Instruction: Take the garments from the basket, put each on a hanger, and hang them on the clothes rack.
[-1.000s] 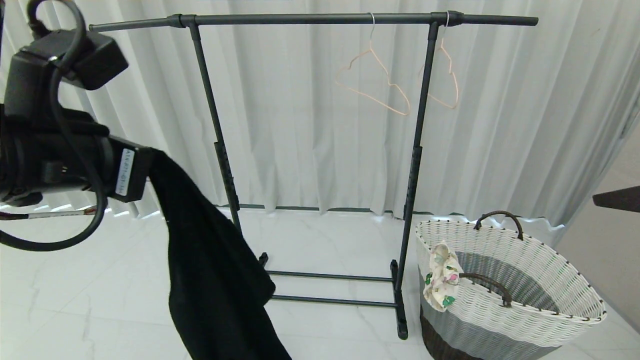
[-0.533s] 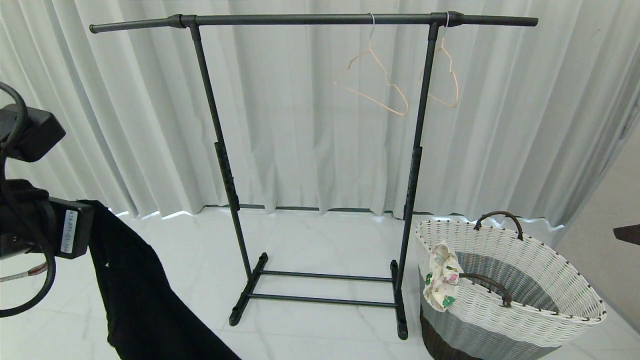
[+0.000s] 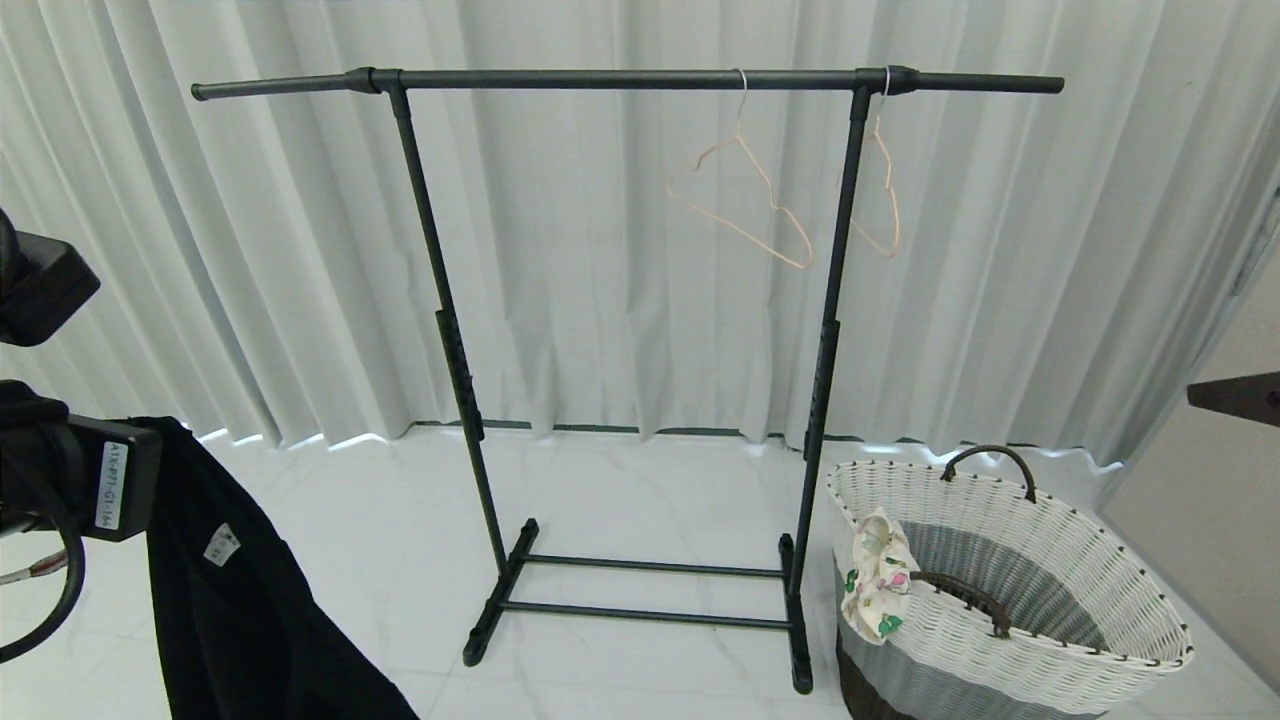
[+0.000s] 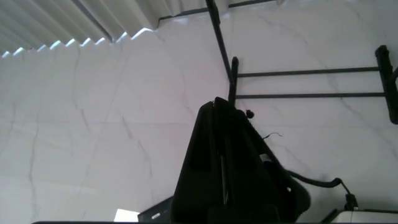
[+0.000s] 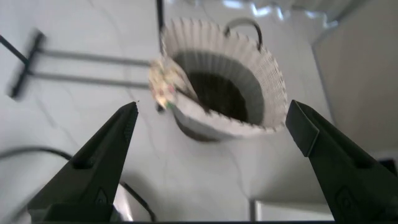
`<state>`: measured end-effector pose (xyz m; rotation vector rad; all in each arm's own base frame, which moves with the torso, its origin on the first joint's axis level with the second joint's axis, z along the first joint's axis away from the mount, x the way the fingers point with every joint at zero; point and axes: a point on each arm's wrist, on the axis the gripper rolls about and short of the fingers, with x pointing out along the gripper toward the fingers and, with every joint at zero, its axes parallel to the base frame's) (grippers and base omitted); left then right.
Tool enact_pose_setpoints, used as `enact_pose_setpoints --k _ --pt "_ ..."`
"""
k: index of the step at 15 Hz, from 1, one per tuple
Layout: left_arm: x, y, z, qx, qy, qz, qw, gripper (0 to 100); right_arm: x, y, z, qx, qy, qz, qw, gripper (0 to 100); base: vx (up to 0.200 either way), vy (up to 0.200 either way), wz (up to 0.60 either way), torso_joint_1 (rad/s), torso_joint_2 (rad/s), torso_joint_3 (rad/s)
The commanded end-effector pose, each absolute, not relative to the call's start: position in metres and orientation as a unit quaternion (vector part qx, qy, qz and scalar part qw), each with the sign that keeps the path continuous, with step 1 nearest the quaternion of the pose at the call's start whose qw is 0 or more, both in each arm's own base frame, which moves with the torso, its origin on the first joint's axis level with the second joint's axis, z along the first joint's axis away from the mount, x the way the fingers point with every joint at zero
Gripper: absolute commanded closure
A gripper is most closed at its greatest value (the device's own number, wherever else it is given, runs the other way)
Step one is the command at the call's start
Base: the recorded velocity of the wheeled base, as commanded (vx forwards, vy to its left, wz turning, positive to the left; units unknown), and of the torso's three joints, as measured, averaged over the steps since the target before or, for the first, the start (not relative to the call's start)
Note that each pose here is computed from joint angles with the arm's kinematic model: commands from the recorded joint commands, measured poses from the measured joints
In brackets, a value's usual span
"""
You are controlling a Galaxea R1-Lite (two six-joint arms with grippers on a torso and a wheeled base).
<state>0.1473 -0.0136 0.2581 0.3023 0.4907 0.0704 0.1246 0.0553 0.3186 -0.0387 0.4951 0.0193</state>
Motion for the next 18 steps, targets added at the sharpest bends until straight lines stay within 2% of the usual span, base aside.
enact_pose_setpoints --k 1,15,18 --pt "0.147 -0.014 0.259 0.149 0.241 0.035 0.959 100 0.131 0.059 0.317 -0.02 0.247 0.01 0.969 0 0.0 0.0 0.0 0.159 -0.46 -0.286" --pt "0.142 -0.013 0.262 0.148 0.23 0.035 0.961 100 0.148 0.067 0.319 -0.008 0.221 0.008 0.975 0 0.0 0.0 0.0 0.204 -0.49 -0.282" --pt "0.141 -0.013 0.264 0.145 0.219 0.035 0.964 100 0.153 0.07 0.317 0.0 0.205 0.018 0.979 0 0.0 0.0 0.0 0.087 -0.19 -0.105"
